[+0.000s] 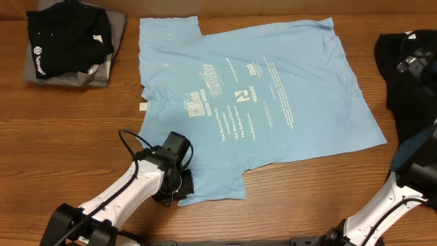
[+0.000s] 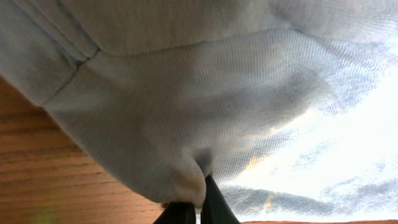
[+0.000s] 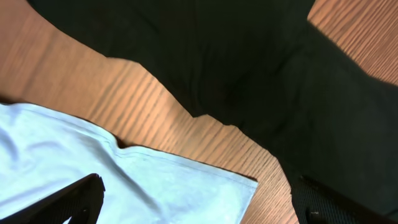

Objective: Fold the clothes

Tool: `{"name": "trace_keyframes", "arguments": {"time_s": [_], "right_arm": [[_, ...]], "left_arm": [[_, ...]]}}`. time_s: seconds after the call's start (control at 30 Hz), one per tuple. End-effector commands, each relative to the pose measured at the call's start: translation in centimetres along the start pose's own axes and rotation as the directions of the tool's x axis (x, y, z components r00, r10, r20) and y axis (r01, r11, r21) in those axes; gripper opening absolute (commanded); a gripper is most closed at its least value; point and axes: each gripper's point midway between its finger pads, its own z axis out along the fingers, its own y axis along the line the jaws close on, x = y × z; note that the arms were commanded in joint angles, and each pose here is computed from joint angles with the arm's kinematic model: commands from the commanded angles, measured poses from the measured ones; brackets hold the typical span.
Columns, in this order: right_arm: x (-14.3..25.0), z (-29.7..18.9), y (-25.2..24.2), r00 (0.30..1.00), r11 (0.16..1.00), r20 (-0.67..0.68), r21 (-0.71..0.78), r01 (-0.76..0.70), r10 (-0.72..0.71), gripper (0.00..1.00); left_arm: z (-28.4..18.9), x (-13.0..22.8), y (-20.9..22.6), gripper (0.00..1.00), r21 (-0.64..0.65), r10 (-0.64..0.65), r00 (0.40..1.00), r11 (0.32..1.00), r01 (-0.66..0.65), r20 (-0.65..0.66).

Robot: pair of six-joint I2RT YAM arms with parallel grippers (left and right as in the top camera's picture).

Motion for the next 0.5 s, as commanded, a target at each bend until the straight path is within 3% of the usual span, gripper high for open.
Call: {"name": "trace_keyframes", "arguments": {"time_s": [0.0, 0.47], "right_arm": [[1.3, 2.3, -0.5, 0.998, 1.000, -0.057, 0.024, 0.007, -0.006, 1.00], [9.8, 8.6, -2.5, 0.945, 0.997, -0.326, 0.077, 0.030, -0.004, 0.99]], "left_arm": [[0.2, 0.3, 0.2, 0.04, 0.004, 0.001, 1.000, 1.000, -0.001, -0.014], [0.2, 0.3, 0.2, 0.05, 0.005, 0.002, 1.000, 1.000, -0.001, -0.014]]}}
